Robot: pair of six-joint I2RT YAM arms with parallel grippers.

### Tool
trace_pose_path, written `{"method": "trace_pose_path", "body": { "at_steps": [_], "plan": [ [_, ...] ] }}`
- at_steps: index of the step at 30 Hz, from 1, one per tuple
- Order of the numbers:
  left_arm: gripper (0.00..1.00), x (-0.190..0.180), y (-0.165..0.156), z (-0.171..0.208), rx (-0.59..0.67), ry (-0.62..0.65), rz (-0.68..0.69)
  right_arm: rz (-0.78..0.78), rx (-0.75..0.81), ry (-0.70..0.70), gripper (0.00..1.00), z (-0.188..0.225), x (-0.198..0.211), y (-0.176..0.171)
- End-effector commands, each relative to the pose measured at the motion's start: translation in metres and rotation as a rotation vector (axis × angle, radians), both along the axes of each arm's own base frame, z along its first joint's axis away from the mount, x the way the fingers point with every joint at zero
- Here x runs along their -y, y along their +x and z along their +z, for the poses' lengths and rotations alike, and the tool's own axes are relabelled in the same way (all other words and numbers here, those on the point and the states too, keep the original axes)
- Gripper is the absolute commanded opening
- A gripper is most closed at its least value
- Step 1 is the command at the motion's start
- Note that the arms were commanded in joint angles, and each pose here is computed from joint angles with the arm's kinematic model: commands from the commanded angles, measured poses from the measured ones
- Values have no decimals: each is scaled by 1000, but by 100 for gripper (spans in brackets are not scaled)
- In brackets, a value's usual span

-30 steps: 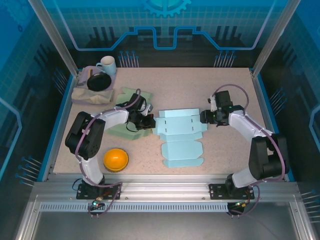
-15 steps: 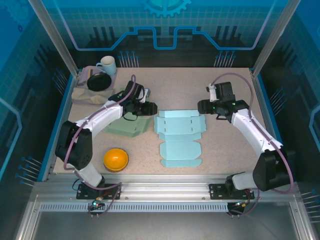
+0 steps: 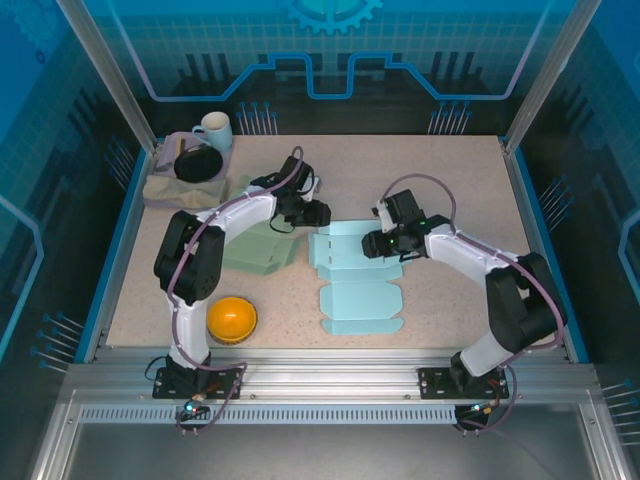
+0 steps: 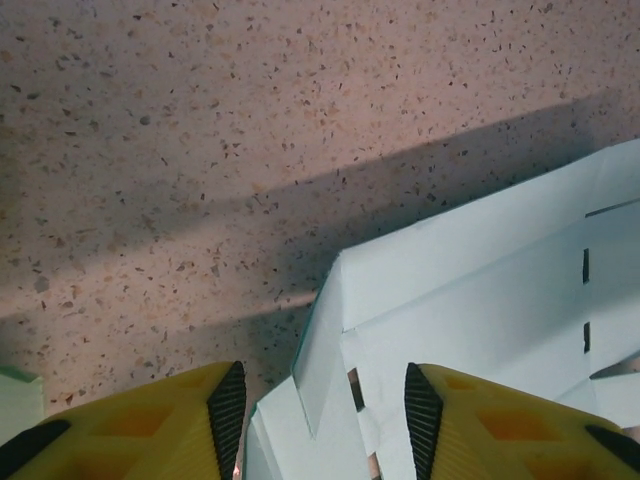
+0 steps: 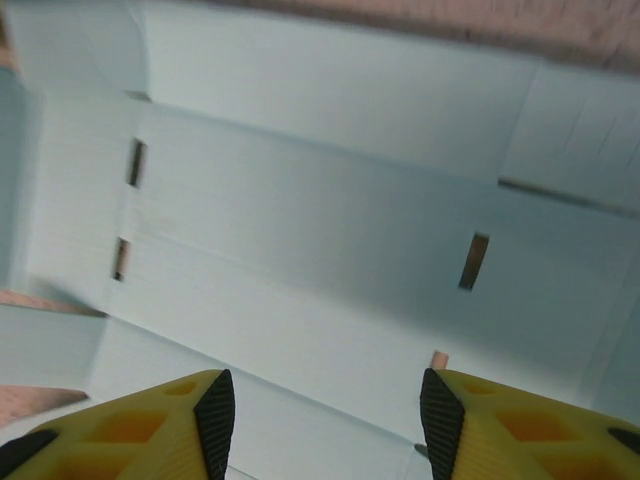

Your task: Fold the paper box

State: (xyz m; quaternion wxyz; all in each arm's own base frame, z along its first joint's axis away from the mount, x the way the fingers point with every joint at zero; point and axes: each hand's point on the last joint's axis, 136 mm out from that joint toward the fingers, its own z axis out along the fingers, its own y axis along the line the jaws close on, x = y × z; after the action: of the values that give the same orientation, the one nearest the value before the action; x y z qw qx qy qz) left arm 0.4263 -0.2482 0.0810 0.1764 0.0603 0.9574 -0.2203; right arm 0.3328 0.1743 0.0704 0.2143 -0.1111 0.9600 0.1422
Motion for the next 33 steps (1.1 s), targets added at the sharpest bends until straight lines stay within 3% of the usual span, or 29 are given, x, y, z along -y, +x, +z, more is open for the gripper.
{"method": "trace_pose_path", "body": {
  "at_steps": [1, 5, 8, 14, 16, 20, 25, 33],
  "plan": [
    [48, 5, 3, 5, 11, 26, -7, 11, 19, 41, 54, -4, -9, 5],
    [47, -13, -10, -13, -17, 136, -24, 135, 66, 30, 55, 9, -17, 11],
    [51, -31, -25, -17, -24, 205, -23, 213, 101, -36, 55, 26, -17, 20],
    [54, -19, -49, -12, -46, 85, -41, 283, 167, -95, 57, 47, -14, 40],
    [47, -9, -53, -12, -51, 34, -59, 341, 187, -95, 58, 49, -16, 44],
    [0, 3, -50, -4, -3, 22, -93, 598, 185, -156, 58, 54, -21, 42],
    [0, 1, -43, 21, 178, 115, -149, 816, 146, -230, 58, 57, -7, 45],
    [0, 0, -46, 60, 379, 133, -197, 818, 51, -211, 59, 56, 10, 43]
  ]
}}
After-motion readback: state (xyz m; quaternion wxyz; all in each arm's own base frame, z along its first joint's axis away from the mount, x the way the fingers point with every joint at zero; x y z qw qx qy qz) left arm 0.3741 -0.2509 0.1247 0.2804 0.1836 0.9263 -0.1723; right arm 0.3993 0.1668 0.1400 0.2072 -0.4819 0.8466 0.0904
